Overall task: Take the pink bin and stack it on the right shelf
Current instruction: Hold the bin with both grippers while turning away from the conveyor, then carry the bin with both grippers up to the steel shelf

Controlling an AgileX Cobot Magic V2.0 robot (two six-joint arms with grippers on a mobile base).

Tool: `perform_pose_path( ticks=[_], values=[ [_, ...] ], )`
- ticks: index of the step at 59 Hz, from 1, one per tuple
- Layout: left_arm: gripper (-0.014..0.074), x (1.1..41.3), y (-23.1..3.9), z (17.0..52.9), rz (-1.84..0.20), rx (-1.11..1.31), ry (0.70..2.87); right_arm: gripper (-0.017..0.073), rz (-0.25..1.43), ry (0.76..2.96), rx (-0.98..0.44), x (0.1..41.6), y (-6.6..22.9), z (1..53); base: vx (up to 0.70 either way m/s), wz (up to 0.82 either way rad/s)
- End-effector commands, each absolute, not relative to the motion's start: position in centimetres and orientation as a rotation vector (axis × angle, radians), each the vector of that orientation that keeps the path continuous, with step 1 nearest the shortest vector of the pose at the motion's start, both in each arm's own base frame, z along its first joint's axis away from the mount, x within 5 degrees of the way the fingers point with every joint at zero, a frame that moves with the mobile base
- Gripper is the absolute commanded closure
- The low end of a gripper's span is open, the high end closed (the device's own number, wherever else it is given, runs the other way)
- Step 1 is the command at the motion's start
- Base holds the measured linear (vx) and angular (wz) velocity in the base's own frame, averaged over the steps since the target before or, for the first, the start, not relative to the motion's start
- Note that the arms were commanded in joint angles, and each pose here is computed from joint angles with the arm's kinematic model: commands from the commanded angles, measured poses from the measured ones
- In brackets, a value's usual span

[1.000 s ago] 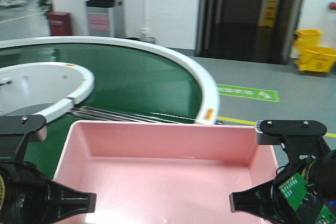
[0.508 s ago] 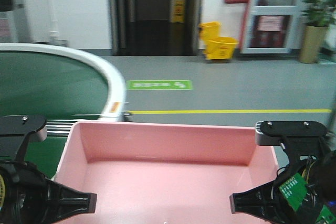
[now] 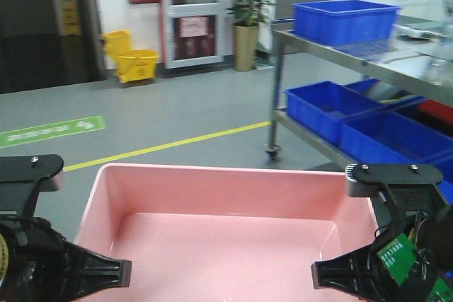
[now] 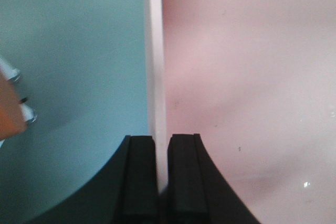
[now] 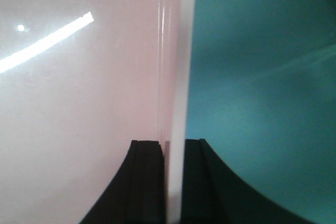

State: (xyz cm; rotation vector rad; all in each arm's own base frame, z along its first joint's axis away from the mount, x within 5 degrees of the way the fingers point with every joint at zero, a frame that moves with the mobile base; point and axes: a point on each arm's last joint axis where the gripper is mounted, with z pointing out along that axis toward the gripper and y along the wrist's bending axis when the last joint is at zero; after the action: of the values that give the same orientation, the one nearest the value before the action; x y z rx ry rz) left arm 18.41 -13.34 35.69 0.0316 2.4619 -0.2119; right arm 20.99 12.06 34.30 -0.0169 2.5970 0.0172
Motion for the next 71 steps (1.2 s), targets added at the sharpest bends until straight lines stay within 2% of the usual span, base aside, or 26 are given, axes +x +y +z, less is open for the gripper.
perform_pose_path(
  ticks=[1, 28, 71],
  values=[
    [0.0537, 18.28, -13.09, 37.66, -0.266, 0.042, 2.349, 0.0561, -0.016, 2.499, -0.035, 21.1, 11.32, 35.95, 0.08, -0.73],
    [0.0537, 18.28, -13.08, 37.65, -0.264, 0.042, 2.35, 0.0561, -0.016, 2.499, -0.035, 21.1, 11.32, 35.95, 0.16, -0.35],
    [0.0537, 18.27, -13.07, 37.64, -0.264, 0.041, 2.351, 0.0561, -0.016, 2.499, -0.035, 21.1, 11.32, 35.95, 0.39, 0.07]
  ],
)
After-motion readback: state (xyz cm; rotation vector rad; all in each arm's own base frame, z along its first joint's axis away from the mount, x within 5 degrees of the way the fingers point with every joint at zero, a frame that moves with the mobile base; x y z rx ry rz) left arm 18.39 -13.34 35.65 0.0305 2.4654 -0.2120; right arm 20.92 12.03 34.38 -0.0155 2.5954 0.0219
